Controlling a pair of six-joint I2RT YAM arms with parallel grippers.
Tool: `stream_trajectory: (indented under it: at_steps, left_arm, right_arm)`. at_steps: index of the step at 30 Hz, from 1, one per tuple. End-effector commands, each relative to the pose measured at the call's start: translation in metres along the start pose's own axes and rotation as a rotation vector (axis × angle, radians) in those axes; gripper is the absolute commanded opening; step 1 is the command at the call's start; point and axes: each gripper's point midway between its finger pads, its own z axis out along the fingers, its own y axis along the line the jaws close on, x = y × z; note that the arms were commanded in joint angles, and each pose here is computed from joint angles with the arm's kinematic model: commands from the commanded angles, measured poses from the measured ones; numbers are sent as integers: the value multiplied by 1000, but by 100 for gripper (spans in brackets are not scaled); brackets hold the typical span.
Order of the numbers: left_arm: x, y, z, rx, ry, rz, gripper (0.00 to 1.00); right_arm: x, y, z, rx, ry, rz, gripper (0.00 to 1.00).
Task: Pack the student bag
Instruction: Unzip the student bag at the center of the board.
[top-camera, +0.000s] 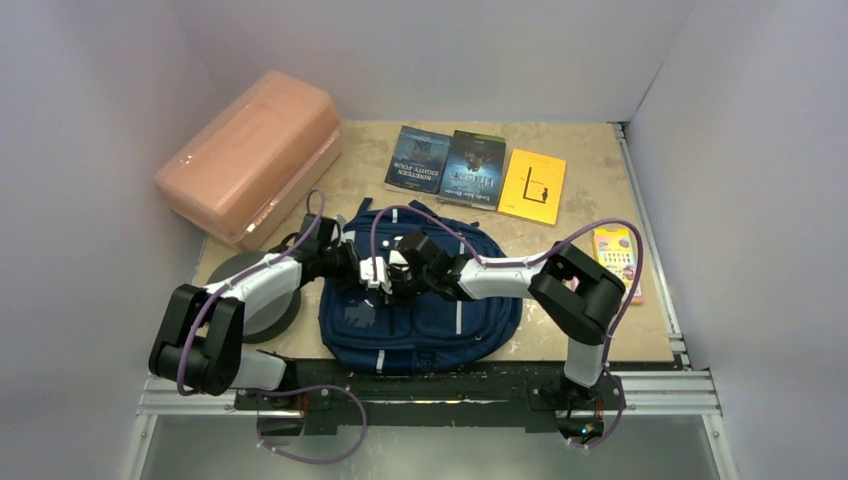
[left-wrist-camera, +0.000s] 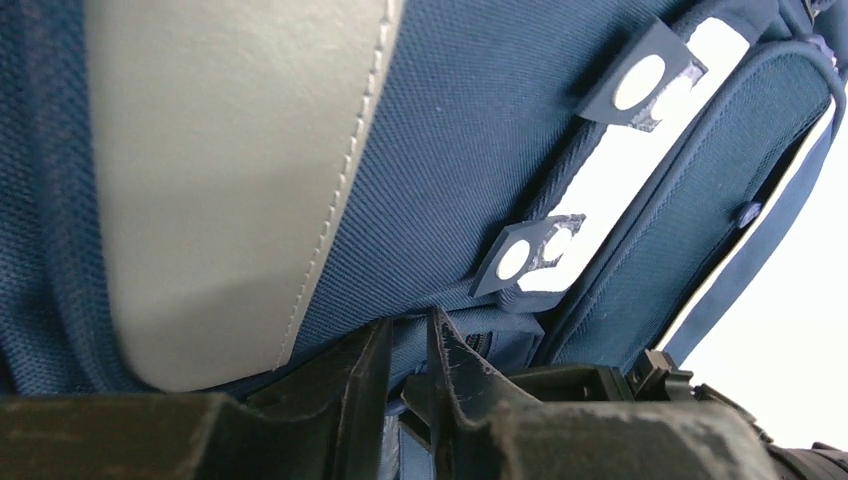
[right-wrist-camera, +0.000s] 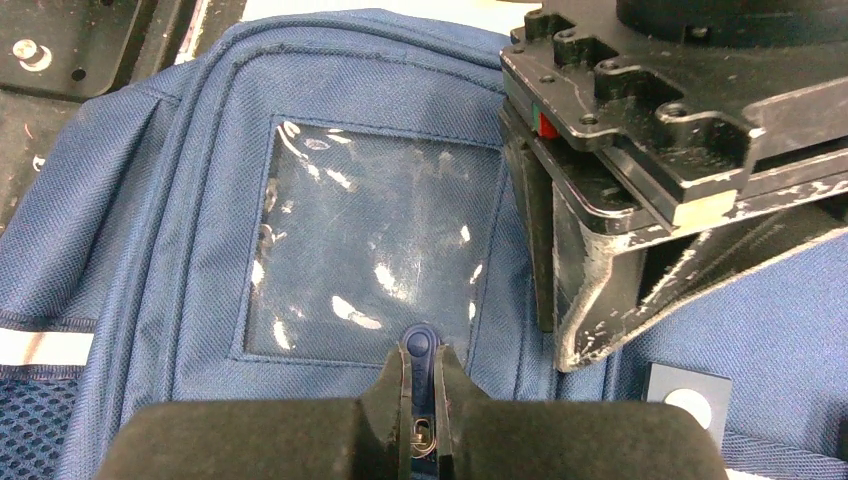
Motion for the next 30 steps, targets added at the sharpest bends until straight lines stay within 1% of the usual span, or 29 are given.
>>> stream_trajectory:
  at_steps: [1,3,6,8,10,14,16,17,18,19,22,23,24,25,27,28,30]
  left_arm:
    - [21,46,21,-156,66,-100,16]
    - [21,50,26,-157,58,-149,12]
    - [19,56,30,-164,32,-192,10]
    - [17,59,30,-177,19,-203,10]
    - [16,62,29,-190,7,-203,9]
    - [15,67,28,-201,-23,-208,9]
    - [14,66,27,-193,-32,-208,9]
    - [14,65,26,-190,-34,-202,9]
    - [13,64,24,-191,-37,-190,9]
    - [11,62,20,-190,-43,-167,10]
    - [3,52,4,-176,-73,-90,15]
    - [1,47,-4,-165,-84,-62,19]
    - [-1,43,-11,-155,-98,-34,24]
    - [-2,38,-19,-142,-110,-8,31]
    - [-4,28,-34,-116,-134,42,41]
    - [-4,23,-41,-98,-141,63,47]
    - [-3,11,-53,-56,-142,101,58]
  right_arm:
    - [10,17,0,-43,29,14,0]
    - [-10,27,-10,-74,-35,41,0]
    - [-31,59,-21,-202,-117,190,0]
    - [-36,84,-29,-281,-162,292,0]
    - [-32,106,-40,-342,-186,356,0]
    - [-25,138,-58,-476,-205,355,0]
    - [-28,140,-61,-492,-221,357,0]
    - [-31,136,-61,-472,-223,396,6]
    - [-35,129,-61,-432,-233,424,21]
    - [-40,119,-63,-378,-246,452,32]
    - [-60,95,-74,-230,-304,488,50]
    - [-66,86,-80,-172,-325,487,66]
    - [-70,80,-86,-118,-341,488,83]
    - [-75,75,-93,-79,-361,486,97]
    - [-78,58,-108,48,-379,500,99]
    - [-76,44,-117,147,-377,550,99]
    - [-57,3,-143,382,-338,711,99]
